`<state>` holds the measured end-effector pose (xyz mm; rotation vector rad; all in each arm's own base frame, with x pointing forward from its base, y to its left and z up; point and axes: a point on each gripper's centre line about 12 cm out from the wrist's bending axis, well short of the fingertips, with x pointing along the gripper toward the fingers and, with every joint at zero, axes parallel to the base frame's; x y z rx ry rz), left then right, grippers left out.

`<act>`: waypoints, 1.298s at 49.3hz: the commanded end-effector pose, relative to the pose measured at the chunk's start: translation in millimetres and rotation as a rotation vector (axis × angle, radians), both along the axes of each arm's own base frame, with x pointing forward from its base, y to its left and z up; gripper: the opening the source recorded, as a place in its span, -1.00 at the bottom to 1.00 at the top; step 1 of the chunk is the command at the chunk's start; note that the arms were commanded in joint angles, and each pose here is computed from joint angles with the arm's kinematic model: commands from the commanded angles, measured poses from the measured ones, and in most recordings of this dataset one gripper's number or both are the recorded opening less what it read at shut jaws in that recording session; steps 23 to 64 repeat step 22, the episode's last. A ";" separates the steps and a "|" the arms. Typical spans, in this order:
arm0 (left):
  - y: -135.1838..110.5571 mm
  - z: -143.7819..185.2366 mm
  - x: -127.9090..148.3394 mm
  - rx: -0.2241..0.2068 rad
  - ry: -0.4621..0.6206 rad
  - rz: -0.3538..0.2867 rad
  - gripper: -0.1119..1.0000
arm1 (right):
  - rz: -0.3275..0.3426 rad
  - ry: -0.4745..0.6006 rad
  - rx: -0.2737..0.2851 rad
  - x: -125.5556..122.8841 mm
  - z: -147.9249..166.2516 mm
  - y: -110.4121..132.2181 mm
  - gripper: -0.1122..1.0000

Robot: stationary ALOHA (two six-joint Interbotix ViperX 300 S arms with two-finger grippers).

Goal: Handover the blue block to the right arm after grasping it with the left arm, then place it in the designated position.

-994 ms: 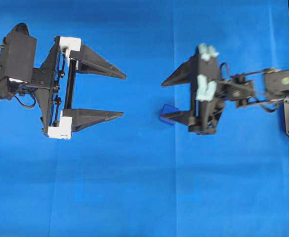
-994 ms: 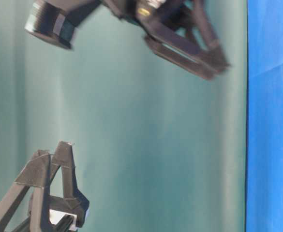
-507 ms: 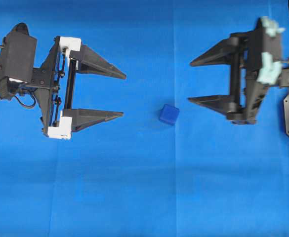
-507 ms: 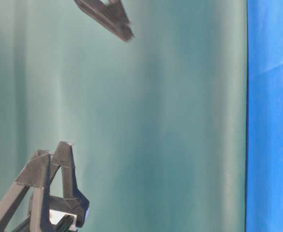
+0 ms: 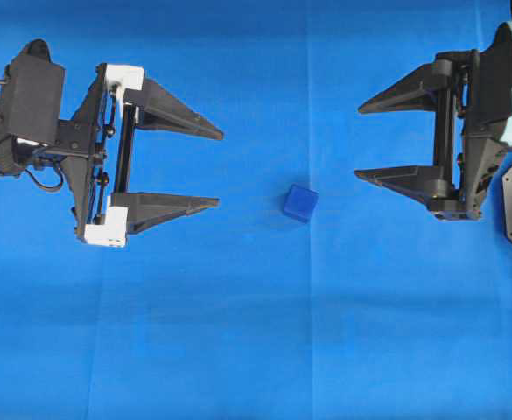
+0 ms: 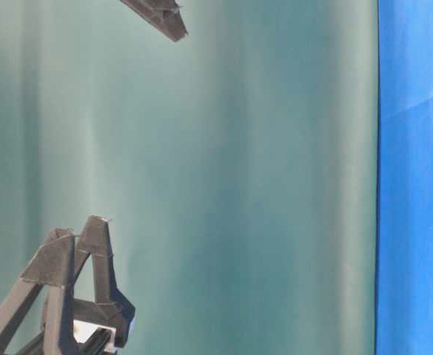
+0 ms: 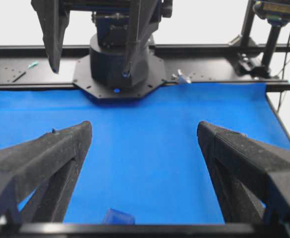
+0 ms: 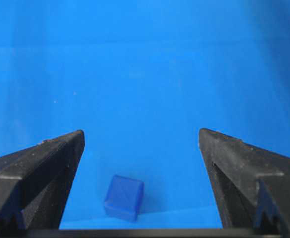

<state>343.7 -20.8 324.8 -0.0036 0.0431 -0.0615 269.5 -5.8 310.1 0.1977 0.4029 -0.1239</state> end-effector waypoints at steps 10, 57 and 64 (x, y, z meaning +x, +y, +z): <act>-0.6 17.4 -0.1 0.000 -0.051 -0.002 0.86 | 0.019 -0.083 -0.013 -4.2 17.6 1.6 0.78; -0.6 17.6 -0.1 0.000 -0.052 -0.002 0.86 | 0.056 -0.183 -0.054 -9.1 30.6 3.9 0.78; -0.6 17.6 -0.1 0.000 -0.052 -0.002 0.86 | 0.056 -0.183 -0.054 -9.1 30.6 3.9 0.78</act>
